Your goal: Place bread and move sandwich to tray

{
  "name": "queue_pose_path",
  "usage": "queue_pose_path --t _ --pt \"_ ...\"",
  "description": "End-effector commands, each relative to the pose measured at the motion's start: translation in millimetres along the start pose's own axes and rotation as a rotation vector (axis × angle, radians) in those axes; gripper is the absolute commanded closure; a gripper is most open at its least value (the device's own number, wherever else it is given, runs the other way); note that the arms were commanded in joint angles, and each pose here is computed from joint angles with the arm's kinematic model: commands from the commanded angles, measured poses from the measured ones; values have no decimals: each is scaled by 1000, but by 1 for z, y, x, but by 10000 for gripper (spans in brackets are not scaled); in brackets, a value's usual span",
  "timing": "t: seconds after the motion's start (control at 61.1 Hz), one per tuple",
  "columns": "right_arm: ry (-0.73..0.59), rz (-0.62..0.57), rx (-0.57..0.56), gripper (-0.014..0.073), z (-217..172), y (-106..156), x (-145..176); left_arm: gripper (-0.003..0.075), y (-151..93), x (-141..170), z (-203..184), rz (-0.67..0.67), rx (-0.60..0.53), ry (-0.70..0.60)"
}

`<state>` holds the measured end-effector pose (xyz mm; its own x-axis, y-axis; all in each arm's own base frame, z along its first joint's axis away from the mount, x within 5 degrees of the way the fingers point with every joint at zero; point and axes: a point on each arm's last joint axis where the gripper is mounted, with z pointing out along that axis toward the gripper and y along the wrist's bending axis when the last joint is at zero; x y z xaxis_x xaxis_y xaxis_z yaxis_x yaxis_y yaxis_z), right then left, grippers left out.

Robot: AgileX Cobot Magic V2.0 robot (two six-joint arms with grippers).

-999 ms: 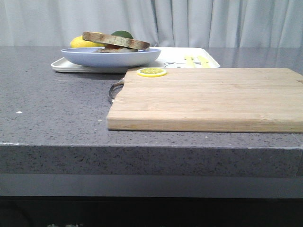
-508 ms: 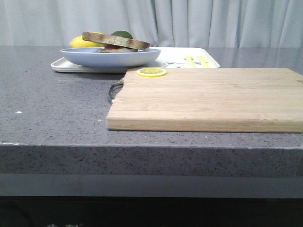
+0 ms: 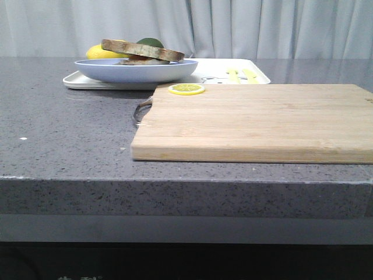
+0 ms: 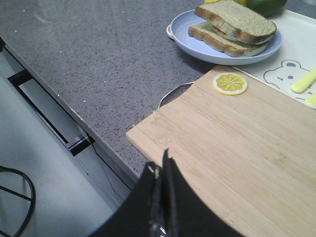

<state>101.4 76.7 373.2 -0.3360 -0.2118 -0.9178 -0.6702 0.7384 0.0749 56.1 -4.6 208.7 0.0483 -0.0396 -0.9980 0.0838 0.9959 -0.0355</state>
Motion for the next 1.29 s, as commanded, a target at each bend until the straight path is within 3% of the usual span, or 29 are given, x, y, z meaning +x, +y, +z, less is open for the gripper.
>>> queue_pose_path --t 0.0,1.031,1.277 --pt "-90 7 19 664 -6 -1 -13 741 0 -9 -2 -4 0 -109" --pt "-93 4 21 664 -7 0 -13 741 0 -9 -2 -29 0 -109" --pt "-242 11 175 664 -22 -10 -2 741 0 -9 -2 -29 0 -107"
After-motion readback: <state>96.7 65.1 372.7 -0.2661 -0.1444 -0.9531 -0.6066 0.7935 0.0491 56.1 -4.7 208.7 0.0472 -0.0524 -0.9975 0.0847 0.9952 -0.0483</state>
